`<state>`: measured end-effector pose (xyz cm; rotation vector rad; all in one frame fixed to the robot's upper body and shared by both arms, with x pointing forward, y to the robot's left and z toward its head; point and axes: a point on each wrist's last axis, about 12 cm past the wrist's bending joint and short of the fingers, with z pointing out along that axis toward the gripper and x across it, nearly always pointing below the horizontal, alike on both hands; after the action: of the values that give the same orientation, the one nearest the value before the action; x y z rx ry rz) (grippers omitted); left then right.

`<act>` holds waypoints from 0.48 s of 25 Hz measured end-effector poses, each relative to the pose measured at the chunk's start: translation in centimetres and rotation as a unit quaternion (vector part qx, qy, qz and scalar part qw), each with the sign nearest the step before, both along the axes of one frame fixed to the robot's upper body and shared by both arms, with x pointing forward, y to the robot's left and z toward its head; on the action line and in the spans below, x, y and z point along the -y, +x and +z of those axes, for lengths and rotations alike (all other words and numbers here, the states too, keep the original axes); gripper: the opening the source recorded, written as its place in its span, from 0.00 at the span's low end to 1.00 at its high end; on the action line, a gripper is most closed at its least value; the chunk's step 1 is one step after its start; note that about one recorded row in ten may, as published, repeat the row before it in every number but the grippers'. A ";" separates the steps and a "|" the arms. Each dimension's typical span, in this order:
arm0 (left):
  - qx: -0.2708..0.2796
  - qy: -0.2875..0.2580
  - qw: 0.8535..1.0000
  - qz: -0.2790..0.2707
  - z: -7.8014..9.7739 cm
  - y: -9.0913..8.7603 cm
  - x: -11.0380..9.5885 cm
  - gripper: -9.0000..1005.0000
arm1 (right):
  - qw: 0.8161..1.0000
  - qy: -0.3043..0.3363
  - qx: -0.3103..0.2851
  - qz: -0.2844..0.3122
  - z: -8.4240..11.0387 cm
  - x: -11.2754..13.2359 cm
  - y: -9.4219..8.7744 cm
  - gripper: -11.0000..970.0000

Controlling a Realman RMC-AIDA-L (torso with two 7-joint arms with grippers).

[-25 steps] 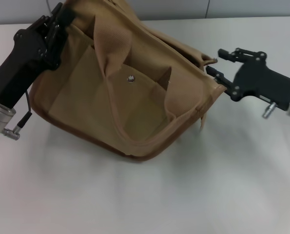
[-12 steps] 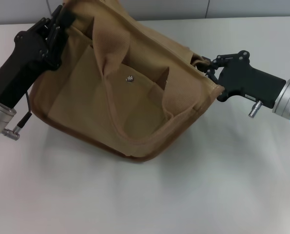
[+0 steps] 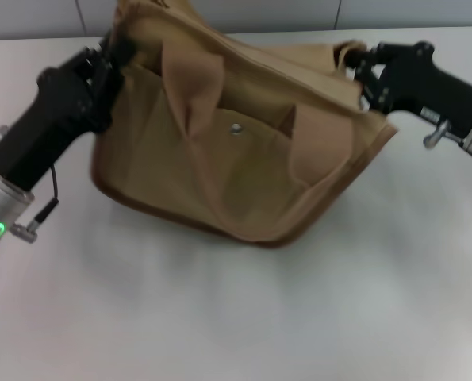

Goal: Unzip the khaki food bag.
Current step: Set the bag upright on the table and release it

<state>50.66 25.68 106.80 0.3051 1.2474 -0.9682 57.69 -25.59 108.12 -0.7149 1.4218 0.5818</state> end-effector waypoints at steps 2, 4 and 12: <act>-0.012 0.006 1.000 -0.015 -0.4 -0.4 0.2 0.14 | 1.000 0.012 -0.004 -0.001 0.4 0.0 0.3 0.08; -0.022 0.014 0.999 -0.030 -0.8 -0.9 0.3 0.14 | 0.999 0.030 -0.010 -0.003 0.9 -0.1 0.8 0.10; -0.104 0.003 0.991 -0.082 -1.6 -1.6 0.0 0.15 | 0.997 0.067 -0.029 -0.015 1.6 -0.4 1.6 0.14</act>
<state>49.04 25.70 105.17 0.3225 1.4317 -1.1599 59.32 -25.23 109.75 -0.5730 1.4291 0.6724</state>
